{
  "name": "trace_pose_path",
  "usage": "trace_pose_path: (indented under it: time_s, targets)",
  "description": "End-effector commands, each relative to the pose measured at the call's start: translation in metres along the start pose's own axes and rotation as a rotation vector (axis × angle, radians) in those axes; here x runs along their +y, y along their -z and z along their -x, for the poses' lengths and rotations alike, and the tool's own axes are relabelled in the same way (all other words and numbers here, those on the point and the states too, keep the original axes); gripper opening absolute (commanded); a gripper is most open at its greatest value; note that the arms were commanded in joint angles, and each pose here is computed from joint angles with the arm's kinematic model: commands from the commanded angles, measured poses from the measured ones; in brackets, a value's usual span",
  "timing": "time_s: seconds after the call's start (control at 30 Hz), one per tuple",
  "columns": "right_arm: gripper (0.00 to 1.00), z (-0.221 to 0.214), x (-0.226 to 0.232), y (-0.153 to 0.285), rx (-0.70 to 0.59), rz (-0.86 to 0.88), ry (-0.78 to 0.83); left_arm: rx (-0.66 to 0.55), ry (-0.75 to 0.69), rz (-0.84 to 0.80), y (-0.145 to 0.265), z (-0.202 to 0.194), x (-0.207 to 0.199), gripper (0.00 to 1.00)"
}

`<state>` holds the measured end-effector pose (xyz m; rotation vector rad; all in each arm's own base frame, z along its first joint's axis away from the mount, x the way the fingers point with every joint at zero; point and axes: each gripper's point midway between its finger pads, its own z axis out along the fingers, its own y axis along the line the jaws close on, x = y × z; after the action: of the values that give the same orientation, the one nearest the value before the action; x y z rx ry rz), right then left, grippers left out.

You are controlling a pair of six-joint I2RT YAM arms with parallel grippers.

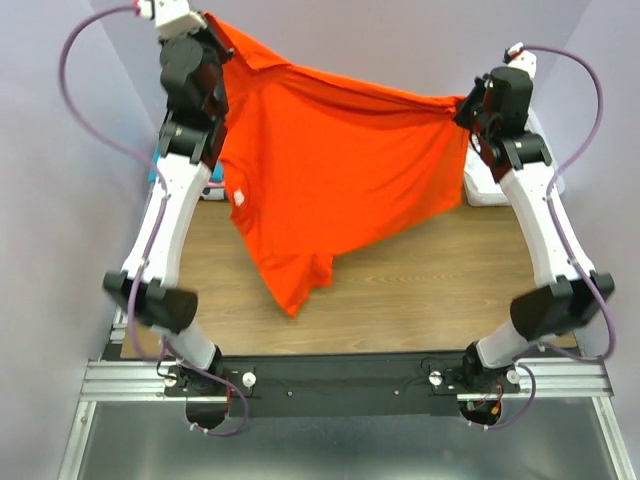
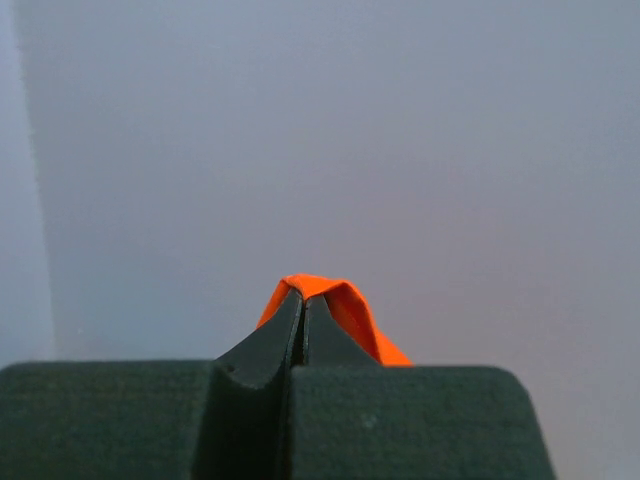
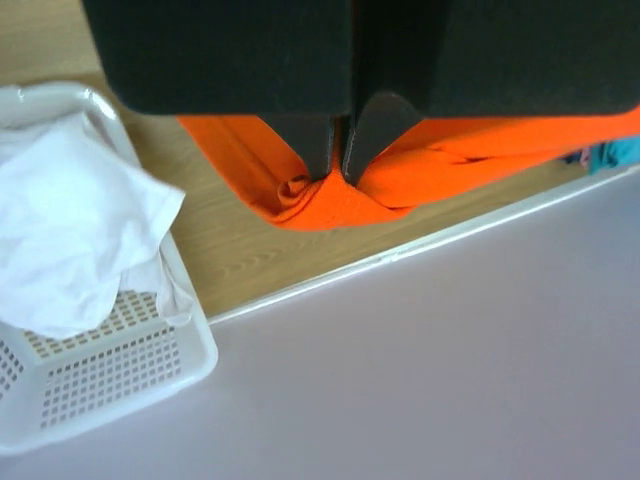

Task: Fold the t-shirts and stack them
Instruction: Flatten the tshirt out

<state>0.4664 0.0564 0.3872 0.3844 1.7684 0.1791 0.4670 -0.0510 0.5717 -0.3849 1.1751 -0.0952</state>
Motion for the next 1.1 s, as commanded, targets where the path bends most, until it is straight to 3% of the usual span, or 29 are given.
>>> trace_pose_path:
  time_s: [0.0,0.1,0.17,0.37,0.4,0.43,0.47,0.5,0.57,0.6,0.63,0.7,0.8,0.9,0.93,0.97,1.0,1.03,1.07]
  targets:
    - [0.01,0.061,0.017,-0.022,-0.122,0.091,0.038,-0.058,0.011,-0.178,-0.03,0.041,-0.028,0.0]
    - [0.01,0.092,0.03,-0.025,-0.183,0.139,0.06,-0.137,0.014,-0.191,-0.035,0.074,-0.029,0.0]
    - [0.01,0.089,0.038,-0.03,-0.166,0.19,0.072,-0.207,0.028,-0.196,-0.029,0.098,-0.026,0.0]
    - [0.01,0.054,0.023,-0.025,-0.086,0.167,0.076,-0.15,-0.007,-0.225,-0.001,0.077,-0.011,0.0]
    - [0.01,0.047,0.019,-0.022,-0.072,0.163,0.09,-0.05,-0.027,-0.196,0.0,0.026,0.002,0.0]
    - [0.01,0.038,0.016,-0.021,-0.052,0.159,0.094,-0.058,0.017,-0.187,0.02,0.036,0.009,0.0]
    - [0.01,0.013,0.006,-0.022,-0.001,0.141,0.109,0.04,-0.005,-0.171,0.029,-0.025,0.025,0.0]
    - [0.01,0.0,0.0,-0.021,0.025,0.135,0.122,0.028,0.021,-0.172,0.053,-0.019,0.033,0.0]
    - [0.01,-0.052,-0.016,-0.024,0.139,0.123,0.141,0.081,0.101,-0.115,0.08,-0.056,0.056,0.0]
    - [0.01,-0.071,-0.022,-0.022,0.18,0.123,0.149,0.204,0.1,-0.048,0.104,-0.121,0.083,0.0]
    - [0.01,-0.083,-0.026,-0.017,0.201,0.122,0.15,0.203,0.145,-0.033,0.125,-0.12,0.092,0.0]
    - [0.01,-0.137,-0.048,-0.008,0.318,0.088,0.142,0.36,0.228,0.018,0.174,-0.179,0.113,0.0]
    - [0.08,-0.217,-0.082,0.014,0.487,0.009,0.08,0.554,0.335,0.172,0.245,-0.256,0.15,0.0]
    - [0.18,-0.255,-0.109,0.036,0.544,-0.104,0.018,0.725,0.305,0.262,0.304,-0.3,0.179,0.0]
    - [0.43,-0.273,-0.122,0.049,0.577,-0.137,0.016,0.758,0.298,0.288,0.317,-0.307,0.186,0.12]
    - [0.6,-0.279,-0.127,0.054,0.582,-0.164,0.001,0.822,0.275,0.339,0.339,-0.319,0.199,0.34]
    - [0.69,-0.283,-0.129,0.06,0.592,-0.162,-0.004,0.806,0.336,0.323,0.342,-0.315,0.191,0.58]
    - [0.77,-0.285,-0.129,0.064,0.595,-0.156,-0.005,0.832,0.353,0.24,0.348,-0.315,0.172,0.98]
    - [1.0,-0.288,-0.131,0.068,0.599,-0.16,-0.012,0.841,0.39,0.199,0.349,-0.312,0.161,0.98]
